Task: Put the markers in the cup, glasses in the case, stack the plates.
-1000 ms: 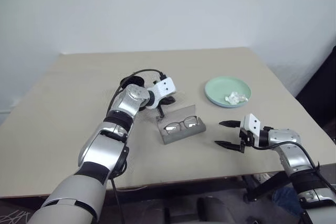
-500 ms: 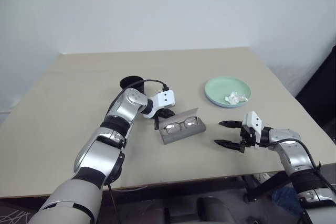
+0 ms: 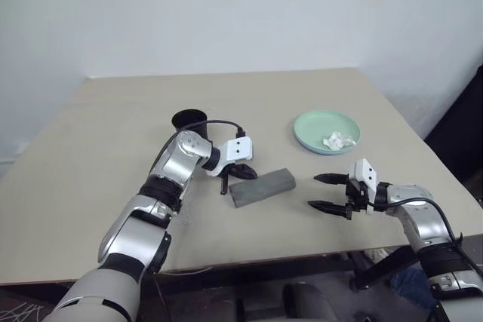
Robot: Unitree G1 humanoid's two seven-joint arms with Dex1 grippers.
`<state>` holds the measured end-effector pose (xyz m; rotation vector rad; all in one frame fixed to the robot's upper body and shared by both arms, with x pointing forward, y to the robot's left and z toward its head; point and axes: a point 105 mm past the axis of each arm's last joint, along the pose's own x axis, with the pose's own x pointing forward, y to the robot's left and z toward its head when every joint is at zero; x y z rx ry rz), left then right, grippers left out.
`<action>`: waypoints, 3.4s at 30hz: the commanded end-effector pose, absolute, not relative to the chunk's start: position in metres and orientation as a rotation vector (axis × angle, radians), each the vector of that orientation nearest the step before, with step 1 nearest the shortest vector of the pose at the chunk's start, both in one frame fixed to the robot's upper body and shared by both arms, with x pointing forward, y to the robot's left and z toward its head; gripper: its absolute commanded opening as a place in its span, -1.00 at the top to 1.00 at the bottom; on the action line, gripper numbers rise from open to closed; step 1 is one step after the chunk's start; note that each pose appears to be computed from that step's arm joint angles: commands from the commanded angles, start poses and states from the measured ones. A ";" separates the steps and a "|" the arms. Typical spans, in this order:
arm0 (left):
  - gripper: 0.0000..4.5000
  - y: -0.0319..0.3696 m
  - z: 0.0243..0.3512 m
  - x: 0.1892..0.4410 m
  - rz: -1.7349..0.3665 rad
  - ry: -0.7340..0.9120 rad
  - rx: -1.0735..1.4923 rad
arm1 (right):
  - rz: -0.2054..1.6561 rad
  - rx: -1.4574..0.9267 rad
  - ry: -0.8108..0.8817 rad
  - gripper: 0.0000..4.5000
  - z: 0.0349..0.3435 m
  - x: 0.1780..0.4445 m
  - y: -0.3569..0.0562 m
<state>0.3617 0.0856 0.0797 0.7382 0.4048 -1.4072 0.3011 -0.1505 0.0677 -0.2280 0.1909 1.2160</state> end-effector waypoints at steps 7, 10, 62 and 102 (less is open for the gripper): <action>0.99 0.083 0.080 0.360 -1.404 0.400 0.769 | 1.210 -0.264 0.115 -0.78 0.086 0.306 -0.151; 0.99 0.081 0.096 0.375 -1.302 0.335 0.693 | 1.212 -0.267 0.113 -0.78 0.087 0.307 -0.149; -0.51 0.224 0.072 0.300 -0.256 0.613 0.236 | 1.296 -0.307 0.133 -0.78 0.090 0.309 -0.141; 0.98 0.170 0.085 0.334 -0.486 0.458 0.272 | 1.257 -0.316 0.134 -0.78 0.082 0.314 -0.148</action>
